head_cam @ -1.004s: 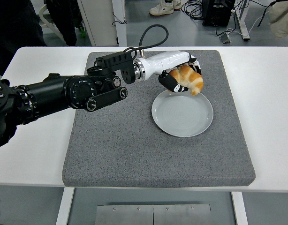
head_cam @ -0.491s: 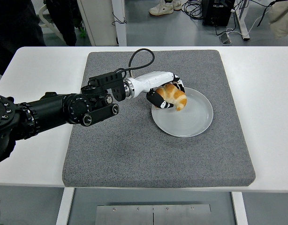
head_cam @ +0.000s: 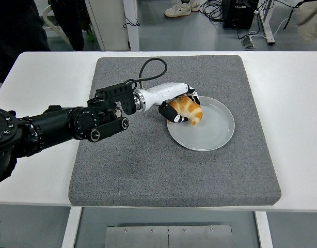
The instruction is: Place the bread on the plate
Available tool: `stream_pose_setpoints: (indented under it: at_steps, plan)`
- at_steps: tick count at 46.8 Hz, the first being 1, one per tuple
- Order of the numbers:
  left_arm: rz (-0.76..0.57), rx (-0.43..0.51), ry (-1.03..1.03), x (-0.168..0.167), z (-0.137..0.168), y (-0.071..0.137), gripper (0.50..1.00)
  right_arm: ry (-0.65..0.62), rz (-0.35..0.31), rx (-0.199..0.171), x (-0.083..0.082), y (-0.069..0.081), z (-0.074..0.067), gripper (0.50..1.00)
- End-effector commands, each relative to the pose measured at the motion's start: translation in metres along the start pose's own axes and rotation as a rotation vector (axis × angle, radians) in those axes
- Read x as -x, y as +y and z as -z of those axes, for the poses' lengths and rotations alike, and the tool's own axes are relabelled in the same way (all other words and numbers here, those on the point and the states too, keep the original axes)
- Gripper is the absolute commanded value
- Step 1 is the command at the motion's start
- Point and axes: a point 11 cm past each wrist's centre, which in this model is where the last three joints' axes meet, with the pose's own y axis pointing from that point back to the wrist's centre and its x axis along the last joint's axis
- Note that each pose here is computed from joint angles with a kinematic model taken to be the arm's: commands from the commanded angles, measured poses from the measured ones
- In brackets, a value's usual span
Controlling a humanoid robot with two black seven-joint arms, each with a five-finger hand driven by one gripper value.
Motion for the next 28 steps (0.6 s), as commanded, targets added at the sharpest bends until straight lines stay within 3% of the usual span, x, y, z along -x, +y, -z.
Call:
stream_pose_setpoints:
  at_steps: [1,19,28]
  plan:
    - [-0.007,-0.002,0.011,-0.0015,0.0005,-0.0001,0.5,0.0,0.001,-0.002,0.0005,-0.0003,0.0009,1.0]
    - [-0.023,-0.016,0.042,0.0002,0.0056,0.001,0.501,0.0,0.0,-0.002,-0.0001,-0.0003,0.0009,1.0]
    - [-0.029,-0.02,0.049,-0.0009,0.0056,0.0008,0.578,0.0,0.001,-0.002,0.0005,-0.0003,0.0009,1.0]
